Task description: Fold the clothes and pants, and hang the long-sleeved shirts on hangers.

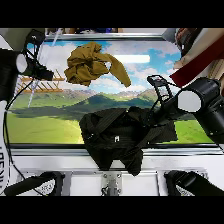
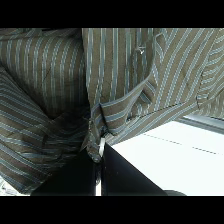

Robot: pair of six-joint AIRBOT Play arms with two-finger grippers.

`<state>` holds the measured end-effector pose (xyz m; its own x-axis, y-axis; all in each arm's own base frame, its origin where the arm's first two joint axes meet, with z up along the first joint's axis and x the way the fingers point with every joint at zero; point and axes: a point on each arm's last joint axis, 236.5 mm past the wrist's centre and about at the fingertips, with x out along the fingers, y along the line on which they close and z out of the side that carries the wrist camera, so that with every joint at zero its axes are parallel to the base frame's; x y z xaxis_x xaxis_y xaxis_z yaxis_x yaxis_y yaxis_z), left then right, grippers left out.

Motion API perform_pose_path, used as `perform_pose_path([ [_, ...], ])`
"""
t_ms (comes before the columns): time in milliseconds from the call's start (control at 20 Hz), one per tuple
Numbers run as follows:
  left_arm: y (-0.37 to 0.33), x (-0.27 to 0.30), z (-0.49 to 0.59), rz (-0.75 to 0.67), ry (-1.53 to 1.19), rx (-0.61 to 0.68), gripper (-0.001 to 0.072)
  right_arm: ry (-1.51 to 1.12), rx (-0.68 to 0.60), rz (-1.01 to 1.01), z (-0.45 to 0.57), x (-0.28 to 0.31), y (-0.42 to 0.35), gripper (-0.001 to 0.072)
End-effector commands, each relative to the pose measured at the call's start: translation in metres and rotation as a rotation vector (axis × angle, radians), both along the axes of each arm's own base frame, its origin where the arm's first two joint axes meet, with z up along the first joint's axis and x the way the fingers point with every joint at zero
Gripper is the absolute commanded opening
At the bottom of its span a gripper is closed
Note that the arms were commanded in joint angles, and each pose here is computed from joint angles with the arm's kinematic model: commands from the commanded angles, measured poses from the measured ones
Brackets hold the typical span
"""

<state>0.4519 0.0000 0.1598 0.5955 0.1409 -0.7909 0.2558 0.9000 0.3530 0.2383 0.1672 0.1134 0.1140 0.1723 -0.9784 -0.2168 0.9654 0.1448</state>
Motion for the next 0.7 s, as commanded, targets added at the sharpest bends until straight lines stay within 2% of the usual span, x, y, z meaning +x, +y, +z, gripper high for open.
perform_pose_path([
  [0, -0.067, -0.058, 0.023, -0.337, 0.084, -0.129, 0.0017, 0.001, 0.0, 0.001, 0.0, 0.0, 0.0, 0.0024],
  [150, -0.074, -0.104, 0.028, -0.406, 0.186, -0.218, 0.0018, 0.001, 0.0, 0.001, 0.0, 0.0, 0.0, 0.0024],
  [350, -0.063, -0.123, 0.045, -0.383, 0.162, -0.219, 0.0018, 0.001, 0.0, 0.001, 0.0, 0.0, 0.0, 0.0024],
  [400, -0.063, -0.123, 0.049, -0.427, 0.14, -0.188, 0.0018, 0.001, 0.0, 0.001, 0.0, 0.0, 0.0, 0.0024],
  [650, -0.06, -0.156, 0.035, -0.939, 0.195, 0.12, 0.0017, 0.001, 0.0, 0.001, 0.0, 0.0, 0.0, 0.0024],
])
